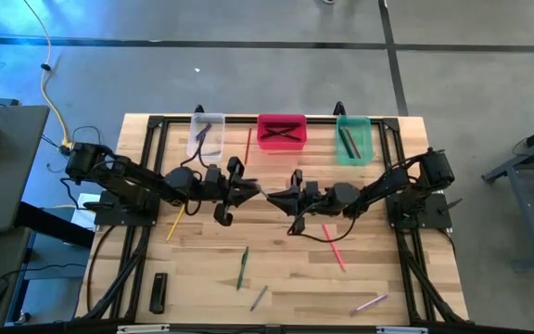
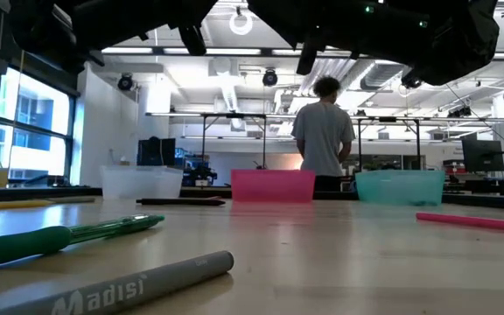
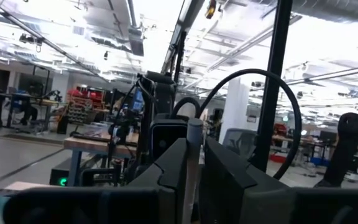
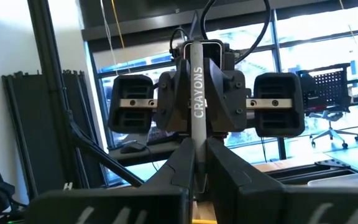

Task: Sort crayons/erasers/pens/pencils in bins
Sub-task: Put the gray crayon into the transparent bin

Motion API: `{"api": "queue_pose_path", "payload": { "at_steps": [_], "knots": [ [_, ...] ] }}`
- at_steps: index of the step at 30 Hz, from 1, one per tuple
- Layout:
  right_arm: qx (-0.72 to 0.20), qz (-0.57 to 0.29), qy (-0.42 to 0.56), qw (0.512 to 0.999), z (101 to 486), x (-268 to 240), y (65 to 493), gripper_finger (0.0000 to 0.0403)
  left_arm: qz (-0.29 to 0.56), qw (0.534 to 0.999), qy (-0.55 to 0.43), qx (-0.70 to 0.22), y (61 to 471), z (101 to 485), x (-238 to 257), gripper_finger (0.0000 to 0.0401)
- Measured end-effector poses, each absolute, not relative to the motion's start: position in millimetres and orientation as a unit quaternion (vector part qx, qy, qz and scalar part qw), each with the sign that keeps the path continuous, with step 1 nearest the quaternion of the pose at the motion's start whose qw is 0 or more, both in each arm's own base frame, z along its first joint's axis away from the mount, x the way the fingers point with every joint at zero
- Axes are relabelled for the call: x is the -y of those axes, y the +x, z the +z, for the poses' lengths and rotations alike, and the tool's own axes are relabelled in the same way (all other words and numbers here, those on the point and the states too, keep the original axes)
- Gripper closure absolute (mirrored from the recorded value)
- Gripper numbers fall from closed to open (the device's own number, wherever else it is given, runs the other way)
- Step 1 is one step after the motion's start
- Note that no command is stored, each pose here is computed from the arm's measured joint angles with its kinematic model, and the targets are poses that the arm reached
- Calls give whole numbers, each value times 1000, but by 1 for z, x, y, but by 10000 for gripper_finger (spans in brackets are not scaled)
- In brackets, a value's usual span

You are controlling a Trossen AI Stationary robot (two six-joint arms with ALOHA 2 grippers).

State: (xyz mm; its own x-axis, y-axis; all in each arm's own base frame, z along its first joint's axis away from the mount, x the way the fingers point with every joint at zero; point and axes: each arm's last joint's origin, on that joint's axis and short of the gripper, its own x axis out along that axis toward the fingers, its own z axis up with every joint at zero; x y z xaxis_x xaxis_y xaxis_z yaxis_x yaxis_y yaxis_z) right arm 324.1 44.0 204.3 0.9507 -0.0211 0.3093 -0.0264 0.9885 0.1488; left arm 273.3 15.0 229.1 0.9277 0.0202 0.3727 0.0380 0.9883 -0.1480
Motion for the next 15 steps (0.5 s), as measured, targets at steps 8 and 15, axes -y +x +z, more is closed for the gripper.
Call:
{"api": "queue_pose_path", "payload": {
  "at_steps": [8, 15],
  "knots": [
    [162, 4, 67, 985, 205, -44, 324, 387, -14, 978, -72, 197, 278, 237, -15, 337],
    [162, 9, 64, 985, 206, -44, 324, 387, -27, 978, -61, 197, 281, 240, -14, 346]
  ]
}}
